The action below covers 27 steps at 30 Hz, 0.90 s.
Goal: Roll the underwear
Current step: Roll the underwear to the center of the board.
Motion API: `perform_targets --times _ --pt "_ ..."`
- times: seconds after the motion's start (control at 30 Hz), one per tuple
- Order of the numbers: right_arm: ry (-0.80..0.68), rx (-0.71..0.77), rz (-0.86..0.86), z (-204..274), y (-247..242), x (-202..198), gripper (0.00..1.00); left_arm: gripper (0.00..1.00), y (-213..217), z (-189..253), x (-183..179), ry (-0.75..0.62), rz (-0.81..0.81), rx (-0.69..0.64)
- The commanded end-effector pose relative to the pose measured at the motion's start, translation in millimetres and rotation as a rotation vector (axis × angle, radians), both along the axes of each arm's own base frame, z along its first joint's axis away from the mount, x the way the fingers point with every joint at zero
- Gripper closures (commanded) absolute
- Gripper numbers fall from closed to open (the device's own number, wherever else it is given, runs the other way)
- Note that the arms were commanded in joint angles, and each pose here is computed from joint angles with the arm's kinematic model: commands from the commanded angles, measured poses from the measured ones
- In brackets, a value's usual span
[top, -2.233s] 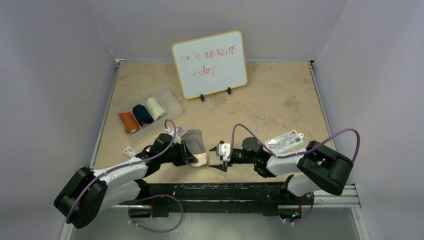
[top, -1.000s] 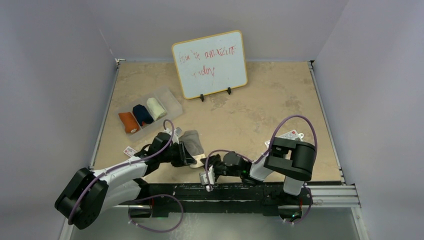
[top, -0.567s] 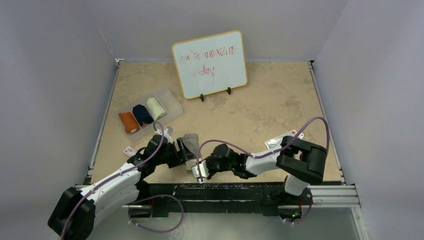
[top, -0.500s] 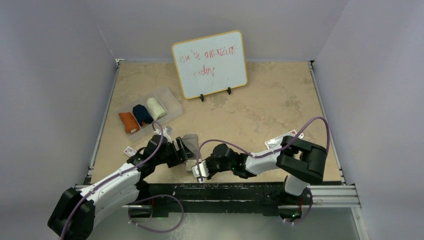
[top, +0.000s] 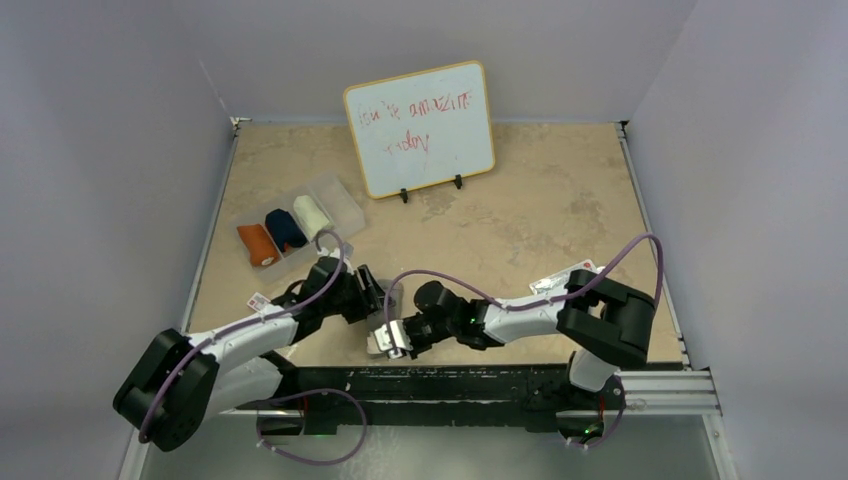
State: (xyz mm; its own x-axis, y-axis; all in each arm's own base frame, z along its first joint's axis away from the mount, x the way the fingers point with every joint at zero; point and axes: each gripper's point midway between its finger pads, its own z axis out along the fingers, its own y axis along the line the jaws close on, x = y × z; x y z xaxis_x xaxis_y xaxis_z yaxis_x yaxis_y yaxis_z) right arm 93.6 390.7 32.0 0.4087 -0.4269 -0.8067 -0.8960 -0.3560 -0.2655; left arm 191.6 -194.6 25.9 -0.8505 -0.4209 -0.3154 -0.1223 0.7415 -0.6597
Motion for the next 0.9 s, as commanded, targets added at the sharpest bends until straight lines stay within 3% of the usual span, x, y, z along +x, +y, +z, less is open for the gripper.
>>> perform_targets --times 0.0,0.53,0.87 --pt "0.162 -0.067 -0.052 0 1 -10 0.99 0.45 20 -25 -2 0.042 -0.024 0.169" --pt "0.838 -0.165 -0.277 2 -5 1 0.94 0.31 67 0 4 0.040 0.189 0.319" --pt "1.166 -0.218 -0.315 1 -6 9 0.94 0.31 49 28 -9 -0.063 0.111 0.143"
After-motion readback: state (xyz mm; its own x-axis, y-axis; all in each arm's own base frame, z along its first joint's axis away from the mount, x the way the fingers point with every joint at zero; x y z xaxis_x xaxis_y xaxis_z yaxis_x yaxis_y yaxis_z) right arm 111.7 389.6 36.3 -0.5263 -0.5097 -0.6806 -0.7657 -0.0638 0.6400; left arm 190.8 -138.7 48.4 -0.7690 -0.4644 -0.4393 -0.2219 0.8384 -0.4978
